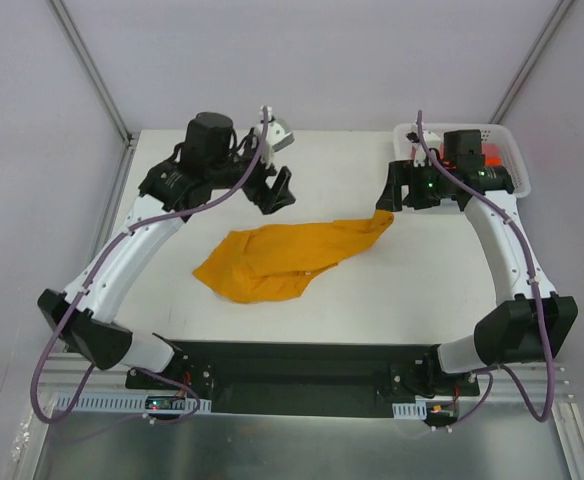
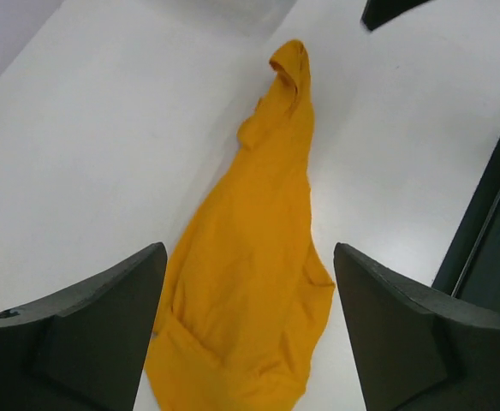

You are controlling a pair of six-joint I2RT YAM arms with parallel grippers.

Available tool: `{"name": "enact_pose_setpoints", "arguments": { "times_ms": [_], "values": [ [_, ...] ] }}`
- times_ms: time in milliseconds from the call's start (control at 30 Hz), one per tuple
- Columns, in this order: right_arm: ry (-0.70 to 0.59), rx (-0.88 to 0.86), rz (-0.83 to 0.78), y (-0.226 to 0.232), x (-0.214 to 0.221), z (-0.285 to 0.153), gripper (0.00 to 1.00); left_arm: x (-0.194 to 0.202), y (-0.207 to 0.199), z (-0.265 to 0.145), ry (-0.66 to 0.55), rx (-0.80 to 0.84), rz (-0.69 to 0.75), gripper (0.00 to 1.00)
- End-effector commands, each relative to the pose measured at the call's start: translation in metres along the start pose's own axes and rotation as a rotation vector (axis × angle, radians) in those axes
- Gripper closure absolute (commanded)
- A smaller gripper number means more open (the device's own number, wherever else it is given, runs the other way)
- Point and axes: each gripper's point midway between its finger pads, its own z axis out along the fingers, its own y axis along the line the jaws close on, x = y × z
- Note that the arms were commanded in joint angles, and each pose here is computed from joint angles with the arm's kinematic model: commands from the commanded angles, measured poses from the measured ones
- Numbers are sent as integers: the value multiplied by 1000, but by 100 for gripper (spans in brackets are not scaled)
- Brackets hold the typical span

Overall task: Roll the t-shirts
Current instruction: Move the T-shirt to the center of the board, then flatten out the T-shirt at the center of the board.

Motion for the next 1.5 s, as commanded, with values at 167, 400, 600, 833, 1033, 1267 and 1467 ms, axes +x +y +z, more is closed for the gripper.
{"name": "enact_pose_setpoints", "arguments": {
  "times_ms": [167,400,600,833,1033,1267,1467],
  "values": [
    [186,51,-108,-30,13,67,21,190,102,-25,368,-358,-380,24],
    [295,154,-164,-64,14,127,20,231,147,7,466,-363,-538,30],
    [432,268,-188,-94,44,147,20,256,140,38,498,-215,-668,31],
    [509,278,-191,-103,68,159,25,271,138,49,546,-167,-700,51],
    [509,225,-190,-97,64,179,55,264,117,38,571,-48,-718,100],
    [279,161,-298,-61,-27,185,99,187,125,-7,391,-46,-634,100],
    [-144,143,-424,-1,-166,117,99,88,92,-73,162,-81,-368,100]
  ]
}}
